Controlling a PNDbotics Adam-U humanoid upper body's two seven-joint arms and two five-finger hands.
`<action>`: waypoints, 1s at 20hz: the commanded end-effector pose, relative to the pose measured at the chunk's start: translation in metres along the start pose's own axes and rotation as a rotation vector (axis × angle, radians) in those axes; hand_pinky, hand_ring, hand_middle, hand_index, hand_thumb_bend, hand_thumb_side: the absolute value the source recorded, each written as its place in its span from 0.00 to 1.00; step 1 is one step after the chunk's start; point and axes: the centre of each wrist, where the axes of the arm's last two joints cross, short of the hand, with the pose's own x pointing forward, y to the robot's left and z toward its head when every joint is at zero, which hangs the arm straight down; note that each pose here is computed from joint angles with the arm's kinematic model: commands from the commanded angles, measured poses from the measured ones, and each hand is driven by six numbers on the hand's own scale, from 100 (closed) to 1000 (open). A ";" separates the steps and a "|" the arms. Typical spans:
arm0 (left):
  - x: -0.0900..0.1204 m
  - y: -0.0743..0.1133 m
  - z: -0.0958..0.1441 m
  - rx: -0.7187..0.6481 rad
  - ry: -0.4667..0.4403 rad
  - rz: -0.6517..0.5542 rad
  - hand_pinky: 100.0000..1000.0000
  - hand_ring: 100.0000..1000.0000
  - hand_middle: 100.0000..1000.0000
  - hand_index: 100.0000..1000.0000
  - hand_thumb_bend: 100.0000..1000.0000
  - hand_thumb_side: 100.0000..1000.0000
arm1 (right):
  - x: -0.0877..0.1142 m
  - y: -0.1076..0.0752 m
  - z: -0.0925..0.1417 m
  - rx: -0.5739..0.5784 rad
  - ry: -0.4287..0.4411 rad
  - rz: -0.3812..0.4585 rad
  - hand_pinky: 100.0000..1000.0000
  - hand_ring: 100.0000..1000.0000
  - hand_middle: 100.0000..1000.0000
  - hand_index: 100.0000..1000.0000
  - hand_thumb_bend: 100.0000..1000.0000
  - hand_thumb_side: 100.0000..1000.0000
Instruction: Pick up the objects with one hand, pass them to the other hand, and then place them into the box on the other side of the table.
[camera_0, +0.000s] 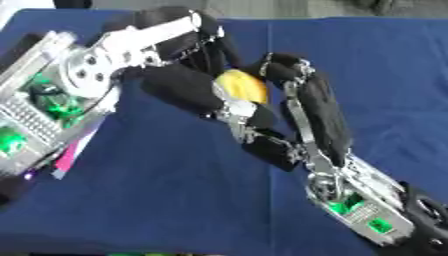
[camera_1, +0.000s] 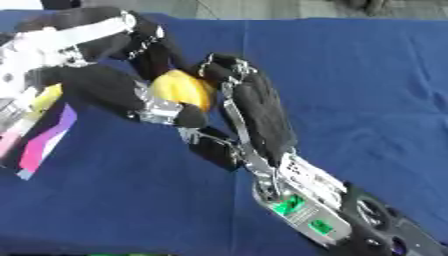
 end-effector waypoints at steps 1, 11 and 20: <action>0.000 0.005 0.000 -0.013 0.059 -0.002 0.66 0.52 0.44 0.63 0.75 0.38 | 0.003 -0.006 -0.003 -0.024 -0.031 0.009 0.69 0.44 0.29 0.49 0.00 0.00; -0.008 0.001 -0.017 -0.007 0.108 0.007 0.64 0.49 0.40 0.58 0.67 0.19 | 0.003 -0.006 -0.003 -0.036 -0.053 0.007 0.69 0.44 0.30 0.49 0.00 0.00; -0.009 -0.004 -0.027 -0.067 0.117 0.031 0.64 0.46 0.35 0.47 0.49 0.00 | 0.003 -0.005 -0.002 -0.038 -0.061 0.000 0.69 0.44 0.30 0.49 0.00 0.00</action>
